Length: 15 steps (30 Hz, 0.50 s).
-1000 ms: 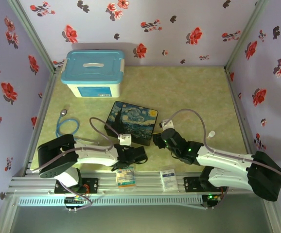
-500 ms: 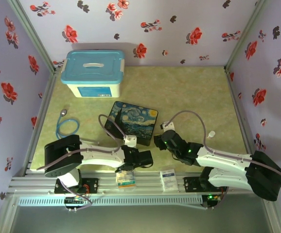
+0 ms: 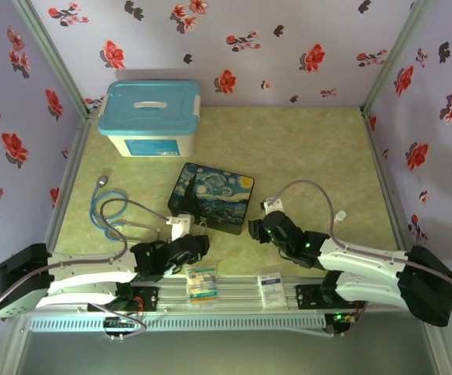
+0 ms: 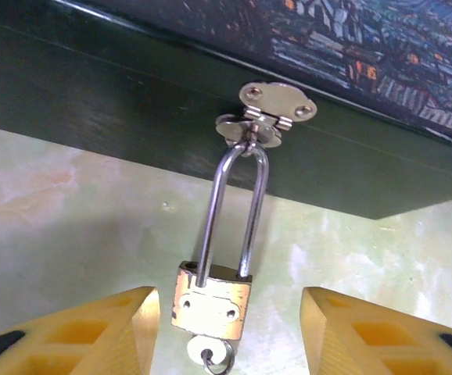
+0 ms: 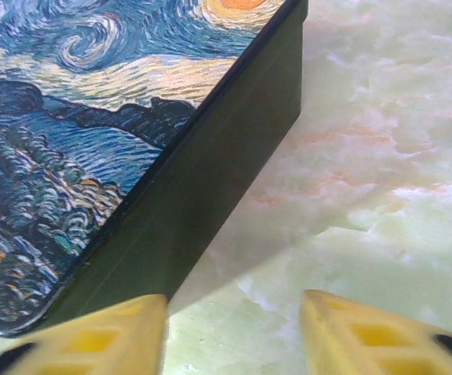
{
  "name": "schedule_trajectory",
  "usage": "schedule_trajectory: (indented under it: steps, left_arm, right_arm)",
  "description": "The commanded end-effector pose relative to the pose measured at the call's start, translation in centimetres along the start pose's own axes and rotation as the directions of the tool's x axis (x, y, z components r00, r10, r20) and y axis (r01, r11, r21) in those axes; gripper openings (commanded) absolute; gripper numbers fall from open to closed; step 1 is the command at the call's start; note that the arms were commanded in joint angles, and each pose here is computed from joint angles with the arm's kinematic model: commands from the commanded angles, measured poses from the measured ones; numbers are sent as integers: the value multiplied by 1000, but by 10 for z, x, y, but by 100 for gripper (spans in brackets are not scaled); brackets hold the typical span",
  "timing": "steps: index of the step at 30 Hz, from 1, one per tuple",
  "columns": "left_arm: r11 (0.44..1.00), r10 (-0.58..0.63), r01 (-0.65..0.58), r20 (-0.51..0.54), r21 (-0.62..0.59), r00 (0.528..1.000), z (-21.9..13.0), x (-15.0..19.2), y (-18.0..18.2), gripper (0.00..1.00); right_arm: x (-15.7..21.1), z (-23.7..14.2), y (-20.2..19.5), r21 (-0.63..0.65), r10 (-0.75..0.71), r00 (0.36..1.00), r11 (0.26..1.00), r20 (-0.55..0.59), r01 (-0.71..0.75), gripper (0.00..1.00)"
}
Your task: Unlock the padlock with the key
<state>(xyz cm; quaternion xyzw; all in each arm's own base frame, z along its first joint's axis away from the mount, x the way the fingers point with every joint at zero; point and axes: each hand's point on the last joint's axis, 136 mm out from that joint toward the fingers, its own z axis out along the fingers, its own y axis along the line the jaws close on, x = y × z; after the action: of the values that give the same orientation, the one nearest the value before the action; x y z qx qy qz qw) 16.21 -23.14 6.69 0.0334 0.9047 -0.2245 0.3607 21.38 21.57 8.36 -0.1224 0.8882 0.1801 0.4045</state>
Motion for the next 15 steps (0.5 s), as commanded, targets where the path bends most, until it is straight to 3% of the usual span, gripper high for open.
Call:
schedule_trajectory:
  steps: [1,2,6,10,15]
  left_arm:
    - [991,66,-63,-25,116,997,-1,-2,-21,54]
    - [991,69,-63,-42,120,997,1,0,-20,55]
    - [990,64,-56,-62,126,996,9,3,-13,53]
    - [993,111,-106,-95,58,989,14,6,-6,52]
    - [997,73,-72,-54,22,996,12,1,2,52]
  right_arm:
    - [-6,0,13,-79,22,1000,997,22,-20,92]
    - [-8,0,18,-107,26,999,994,25,-23,99]
    - [-12,-2,28,-156,37,999,987,29,-32,99]
    - [-14,-4,30,-171,48,998,984,35,-41,99]
    - [-11,-3,27,-153,40,999,988,25,-36,99]
